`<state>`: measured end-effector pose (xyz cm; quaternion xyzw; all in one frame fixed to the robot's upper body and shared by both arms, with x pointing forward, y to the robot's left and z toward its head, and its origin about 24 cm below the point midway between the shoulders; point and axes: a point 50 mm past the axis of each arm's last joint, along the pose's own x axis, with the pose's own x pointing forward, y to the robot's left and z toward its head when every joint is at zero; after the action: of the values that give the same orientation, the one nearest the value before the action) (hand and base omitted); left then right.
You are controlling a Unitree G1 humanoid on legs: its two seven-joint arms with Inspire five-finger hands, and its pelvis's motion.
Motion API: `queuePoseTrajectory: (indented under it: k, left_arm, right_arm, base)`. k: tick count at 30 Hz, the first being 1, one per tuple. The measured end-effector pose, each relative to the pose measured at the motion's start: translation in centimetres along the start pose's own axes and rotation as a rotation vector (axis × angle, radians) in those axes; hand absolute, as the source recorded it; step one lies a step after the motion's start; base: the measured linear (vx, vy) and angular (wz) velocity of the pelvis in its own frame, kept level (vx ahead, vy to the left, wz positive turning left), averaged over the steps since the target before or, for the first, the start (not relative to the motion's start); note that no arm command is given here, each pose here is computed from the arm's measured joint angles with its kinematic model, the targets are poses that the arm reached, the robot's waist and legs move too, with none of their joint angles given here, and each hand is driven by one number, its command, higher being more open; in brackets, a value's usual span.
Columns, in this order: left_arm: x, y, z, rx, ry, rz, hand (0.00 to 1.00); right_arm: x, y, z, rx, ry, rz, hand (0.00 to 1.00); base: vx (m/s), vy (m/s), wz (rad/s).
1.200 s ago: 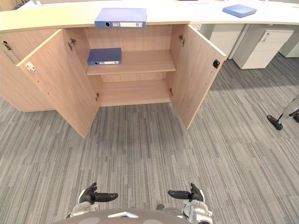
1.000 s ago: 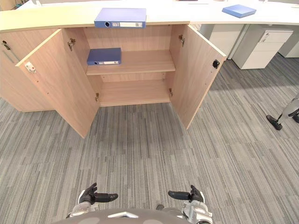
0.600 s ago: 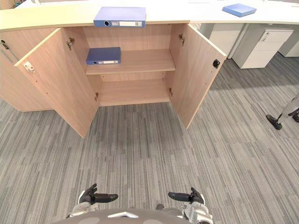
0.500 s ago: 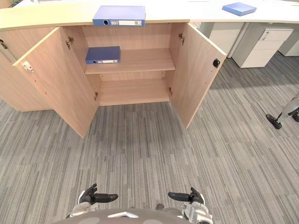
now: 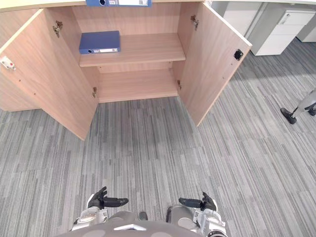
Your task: Walk over to the cabinet, pick up the folder, carry it to the office cabinet, place the folder inside the office cabinet, then close the office cabinet door
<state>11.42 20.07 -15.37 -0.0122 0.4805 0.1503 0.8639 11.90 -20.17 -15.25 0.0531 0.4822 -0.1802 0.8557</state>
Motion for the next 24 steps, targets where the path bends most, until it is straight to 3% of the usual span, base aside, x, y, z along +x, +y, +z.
queuePoseTrajectory:
  k: [13, 18, 24]
  left_arm:
    - [0.0, -0.9, 0.1, -0.11, 0.011, 0.007, 1.0]
    - [0.0, -0.5, 1.2, -0.162, -0.039, 0.029, 1.0]
    - [0.1, -1.0, 1.8, -0.166, -0.057, 0.017, 1.0]
  right_arm:
    - [0.2, 0.6, 1.1, 0.011, -0.038, 0.027, 1.0]
    - [0.0, 1.7, 1.1, -0.015, -0.045, 0.063, 1.0]
    - [-0.1, 2.3, 0.9, 0.044, -0.034, 0.069, 1.0]
  base:
    - [0.4, -0.122, 0.49]
    - [0.31, -0.078, -0.22]
    - [0.24, 0.139, -0.29]
